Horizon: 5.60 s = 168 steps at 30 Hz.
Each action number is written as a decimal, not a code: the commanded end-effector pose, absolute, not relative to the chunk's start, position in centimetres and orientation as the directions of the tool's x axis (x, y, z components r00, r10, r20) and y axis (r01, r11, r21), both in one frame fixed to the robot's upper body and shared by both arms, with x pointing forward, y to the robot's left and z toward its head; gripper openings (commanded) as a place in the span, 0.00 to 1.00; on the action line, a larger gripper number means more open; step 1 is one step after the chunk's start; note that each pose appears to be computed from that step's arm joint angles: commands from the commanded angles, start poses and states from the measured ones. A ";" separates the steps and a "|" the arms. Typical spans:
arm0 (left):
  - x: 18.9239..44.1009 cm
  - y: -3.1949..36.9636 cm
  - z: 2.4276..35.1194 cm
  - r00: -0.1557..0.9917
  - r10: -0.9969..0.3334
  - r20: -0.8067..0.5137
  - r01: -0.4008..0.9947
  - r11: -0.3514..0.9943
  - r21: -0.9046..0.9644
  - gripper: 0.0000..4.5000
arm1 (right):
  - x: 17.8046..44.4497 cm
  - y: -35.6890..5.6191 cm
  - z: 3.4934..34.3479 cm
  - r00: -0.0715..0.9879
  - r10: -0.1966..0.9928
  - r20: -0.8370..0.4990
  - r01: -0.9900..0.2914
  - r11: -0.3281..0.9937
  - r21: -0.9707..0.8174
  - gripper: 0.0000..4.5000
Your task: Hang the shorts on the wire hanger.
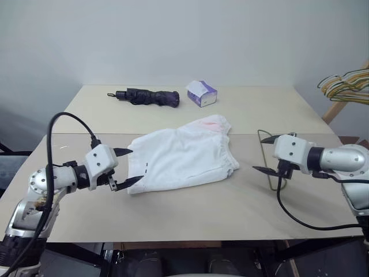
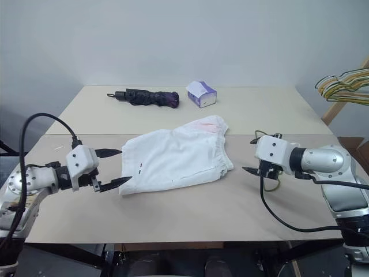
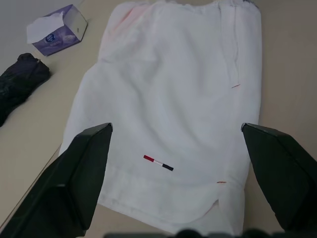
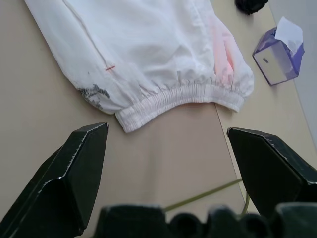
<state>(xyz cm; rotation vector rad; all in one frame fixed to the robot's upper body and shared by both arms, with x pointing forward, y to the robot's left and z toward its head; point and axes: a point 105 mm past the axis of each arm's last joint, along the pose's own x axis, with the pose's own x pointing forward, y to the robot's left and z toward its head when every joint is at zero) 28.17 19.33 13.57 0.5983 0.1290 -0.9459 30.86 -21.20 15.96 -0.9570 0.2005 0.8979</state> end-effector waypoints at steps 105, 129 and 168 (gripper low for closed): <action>41.4 20.4 27.7 0.903 -0.425 0.068 0.228 0.607 0.761 0.01 | 43.2 -14.5 27.6 0.873 0.476 -0.104 -0.330 0.421 -0.845 0.00; 27.0 20.9 14.8 0.421 -0.740 -0.524 0.876 0.181 0.447 0.01 | 34.6 -15.8 14.1 0.728 0.579 -0.367 -0.386 -0.097 -0.918 0.00; 22.7 19.2 15.3 0.254 -0.846 -0.469 0.956 0.148 0.252 0.98 | 28.9 -20.5 14.5 0.579 0.525 -0.624 -0.814 0.323 -0.483 0.99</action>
